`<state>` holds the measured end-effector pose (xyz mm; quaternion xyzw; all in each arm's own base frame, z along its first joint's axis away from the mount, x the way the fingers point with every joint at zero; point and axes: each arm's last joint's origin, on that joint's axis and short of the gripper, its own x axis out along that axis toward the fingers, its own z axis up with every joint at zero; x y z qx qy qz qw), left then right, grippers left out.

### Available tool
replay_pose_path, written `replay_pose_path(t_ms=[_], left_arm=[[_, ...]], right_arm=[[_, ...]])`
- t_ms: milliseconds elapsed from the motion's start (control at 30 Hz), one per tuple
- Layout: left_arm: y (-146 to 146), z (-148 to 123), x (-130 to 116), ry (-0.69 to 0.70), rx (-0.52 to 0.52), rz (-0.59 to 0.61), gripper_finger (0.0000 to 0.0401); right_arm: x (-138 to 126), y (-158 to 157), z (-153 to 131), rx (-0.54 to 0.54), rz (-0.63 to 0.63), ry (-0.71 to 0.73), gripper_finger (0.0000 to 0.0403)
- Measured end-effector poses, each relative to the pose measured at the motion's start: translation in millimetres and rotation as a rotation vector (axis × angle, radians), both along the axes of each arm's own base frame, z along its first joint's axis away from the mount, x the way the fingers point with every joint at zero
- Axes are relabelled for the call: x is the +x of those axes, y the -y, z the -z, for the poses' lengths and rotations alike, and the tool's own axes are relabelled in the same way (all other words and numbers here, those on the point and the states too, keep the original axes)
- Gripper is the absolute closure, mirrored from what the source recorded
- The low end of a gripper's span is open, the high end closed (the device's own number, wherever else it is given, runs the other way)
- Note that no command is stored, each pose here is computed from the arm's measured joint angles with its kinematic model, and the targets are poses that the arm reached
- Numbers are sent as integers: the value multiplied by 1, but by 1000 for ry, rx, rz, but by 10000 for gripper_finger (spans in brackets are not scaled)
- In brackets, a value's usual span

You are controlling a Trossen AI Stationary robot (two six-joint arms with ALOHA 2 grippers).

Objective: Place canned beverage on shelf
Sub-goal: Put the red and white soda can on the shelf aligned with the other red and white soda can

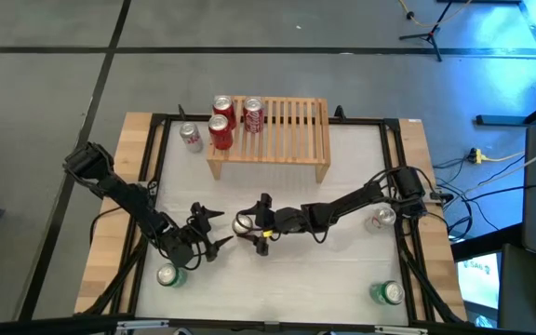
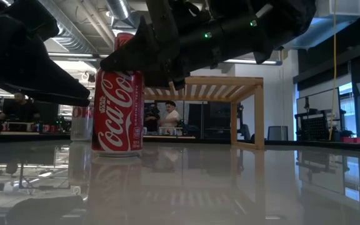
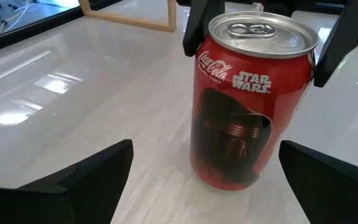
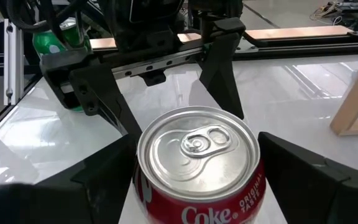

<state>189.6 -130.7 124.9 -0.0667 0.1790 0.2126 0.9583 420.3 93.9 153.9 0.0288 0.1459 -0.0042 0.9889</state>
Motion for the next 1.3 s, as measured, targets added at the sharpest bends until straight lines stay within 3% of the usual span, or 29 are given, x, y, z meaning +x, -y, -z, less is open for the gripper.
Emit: replay_pose_path(t_ms=[567, 867, 1300], left_arm=[[1, 0, 0, -8, -15, 14, 7], [1, 0, 0, -8, -15, 15, 7], [1, 0, 0, -8, -15, 15, 7]], right_arm=[[0, -1, 0, 18, -39, 14, 76], [-1, 0, 4, -1, -14, -24, 8], [0, 1, 2, -22, 8, -1, 44]])
